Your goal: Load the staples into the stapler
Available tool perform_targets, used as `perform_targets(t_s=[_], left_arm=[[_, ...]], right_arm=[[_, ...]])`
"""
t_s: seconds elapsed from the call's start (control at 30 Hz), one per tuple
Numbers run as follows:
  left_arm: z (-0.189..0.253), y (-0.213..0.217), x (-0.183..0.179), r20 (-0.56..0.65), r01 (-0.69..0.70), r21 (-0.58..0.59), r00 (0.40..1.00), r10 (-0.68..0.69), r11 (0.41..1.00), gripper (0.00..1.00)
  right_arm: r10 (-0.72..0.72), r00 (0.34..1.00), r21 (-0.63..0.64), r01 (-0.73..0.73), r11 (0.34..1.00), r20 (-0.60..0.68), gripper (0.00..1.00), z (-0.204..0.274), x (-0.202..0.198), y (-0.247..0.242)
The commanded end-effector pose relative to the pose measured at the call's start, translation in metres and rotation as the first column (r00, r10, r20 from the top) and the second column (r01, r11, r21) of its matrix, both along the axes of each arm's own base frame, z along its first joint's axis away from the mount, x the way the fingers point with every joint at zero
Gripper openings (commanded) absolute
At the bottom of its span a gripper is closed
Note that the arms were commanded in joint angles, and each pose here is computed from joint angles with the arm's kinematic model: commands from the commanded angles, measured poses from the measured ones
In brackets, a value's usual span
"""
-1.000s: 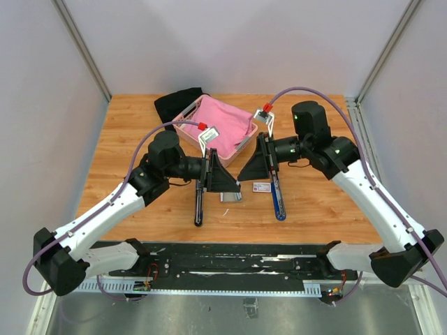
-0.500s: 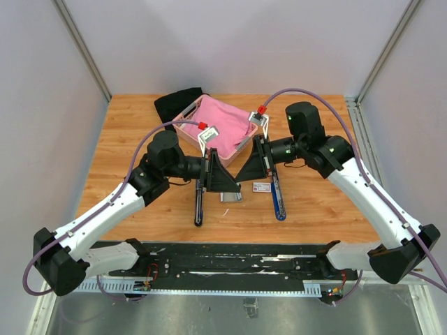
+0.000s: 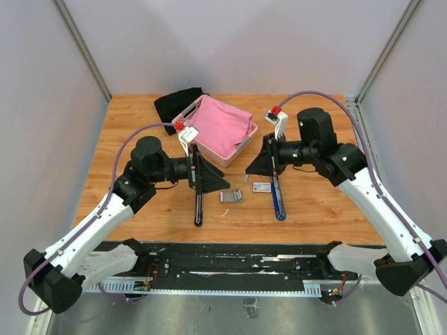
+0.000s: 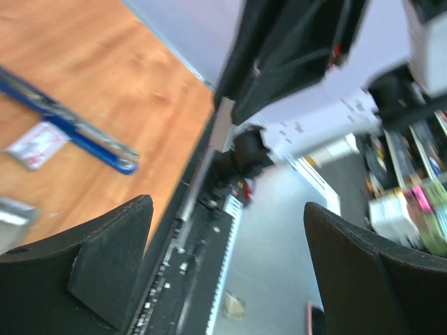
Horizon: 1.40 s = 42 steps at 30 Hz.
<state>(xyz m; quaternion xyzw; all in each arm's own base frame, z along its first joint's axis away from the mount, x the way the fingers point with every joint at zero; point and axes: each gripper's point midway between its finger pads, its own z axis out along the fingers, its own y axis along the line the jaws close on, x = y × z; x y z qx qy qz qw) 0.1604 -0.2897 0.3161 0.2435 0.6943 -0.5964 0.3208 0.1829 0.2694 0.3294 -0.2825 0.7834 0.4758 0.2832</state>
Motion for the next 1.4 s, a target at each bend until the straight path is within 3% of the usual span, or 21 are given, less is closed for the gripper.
perform_targets(t_s=[0.0, 0.2, 0.3, 0.43, 0.57, 0.8, 1.37], left_arm=[[-0.013, 0.031, 0.039, -0.015, -0.224, 0.017, 0.974, 0.224, 0.974, 0.94], [-0.023, 0.036, 0.069, -0.081, -0.358, 0.028, 0.93, 0.359, 0.933, 0.95], [-0.02, 0.035, 0.072, -0.083, -0.37, 0.002, 0.926, 0.368, 0.929, 0.95], [-0.022, 0.037, 0.072, -0.079, -0.377, 0.012, 0.923, 0.377, 0.926, 0.95], [-0.028, 0.041, 0.071, -0.077, -0.39, 0.04, 0.917, 0.392, 0.92, 0.95], [-0.034, 0.046, 0.069, -0.096, -0.421, 0.042, 0.901, 0.423, 0.906, 0.96], [-0.045, 0.041, 0.069, -0.127, -0.398, 0.056, 0.907, 0.402, 0.916, 0.96]], right_arm=[[-0.338, 0.937, -0.298, 0.349, 0.889, 0.087, 0.07, -0.072, 0.043, -0.055], [-0.58, 0.756, -0.514, 0.643, 0.568, 0.305, 0.07, -0.142, 0.081, -0.117], [-0.602, 0.7, -0.546, 0.698, 0.464, 0.384, 0.06, -0.162, 0.095, -0.129], [-0.589, 0.681, -0.592, 0.709, 0.383, 0.434, 0.06, -0.188, 0.112, -0.134], [-0.573, 0.697, -0.632, 0.686, 0.36, 0.431, 0.06, -0.207, 0.118, -0.131], [-0.585, 0.71, -0.639, 0.667, 0.383, 0.391, 0.06, -0.237, 0.11, -0.128], [-0.607, 0.731, -0.666, 0.623, 0.41, 0.311, 0.07, -0.252, 0.051, -0.135]])
